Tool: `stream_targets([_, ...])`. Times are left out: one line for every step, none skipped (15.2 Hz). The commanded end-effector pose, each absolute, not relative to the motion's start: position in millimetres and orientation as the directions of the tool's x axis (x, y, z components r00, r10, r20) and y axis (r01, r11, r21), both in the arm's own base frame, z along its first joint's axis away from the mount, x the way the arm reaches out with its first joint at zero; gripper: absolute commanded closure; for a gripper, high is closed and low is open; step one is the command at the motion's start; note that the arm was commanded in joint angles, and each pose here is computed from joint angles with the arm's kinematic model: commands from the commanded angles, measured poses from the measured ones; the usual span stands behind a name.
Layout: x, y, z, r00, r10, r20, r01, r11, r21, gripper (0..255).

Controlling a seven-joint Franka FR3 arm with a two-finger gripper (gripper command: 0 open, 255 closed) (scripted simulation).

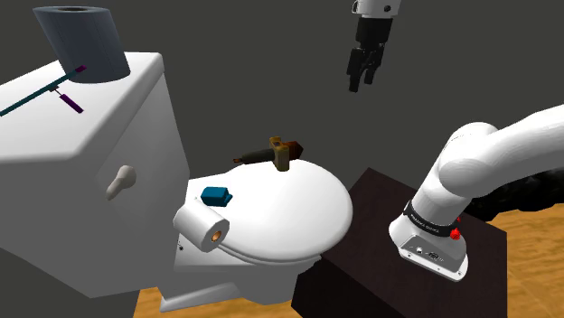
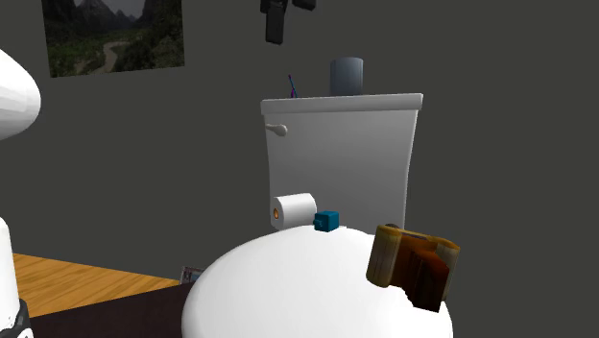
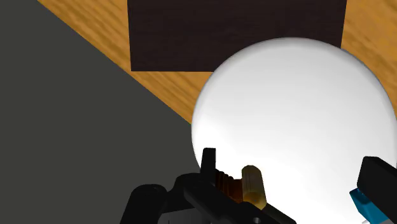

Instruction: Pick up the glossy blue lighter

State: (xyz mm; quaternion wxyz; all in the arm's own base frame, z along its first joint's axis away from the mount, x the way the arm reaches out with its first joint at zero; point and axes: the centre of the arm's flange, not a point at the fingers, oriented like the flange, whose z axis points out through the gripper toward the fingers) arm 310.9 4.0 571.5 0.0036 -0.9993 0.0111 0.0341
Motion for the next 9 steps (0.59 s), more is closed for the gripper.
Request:
stream_targets([311, 4, 572, 0.997, -0.022, -0.068, -0.022, -1.000, -0.007, 0])
stream_targets([317, 13, 563, 0.998, -0.019, -0.067, -0.019, -1.000, -0.004, 0])
stream_targets([323, 21, 555, 0.998, -0.015, -0.066, -0.016, -1.000, -0.002, 0])
stream_targets([329, 30, 547, 0.998, -0.012, -0.064, -0.012, -1.000, 0.000, 0])
stream_targets([335, 38, 539, 0.998, -0.009, -0.063, -0.009, -1.000, 0.002, 0])
stream_targets([341, 47, 531, 0.998, -0.006, -0.062, -0.006, -1.000, 0.004, 0])
stream_targets([347, 56, 523, 0.998, -0.003, -0.060, -0.002, -1.000, 0.007, 0])
stream_targets([353, 64, 514, 0.998, 0.001, -0.059, 0.001, -1.000, 0.009, 0])
stream_targets([359, 73, 506, 0.998, 0.004, -0.058, 0.005, -1.000, 0.011, 0])
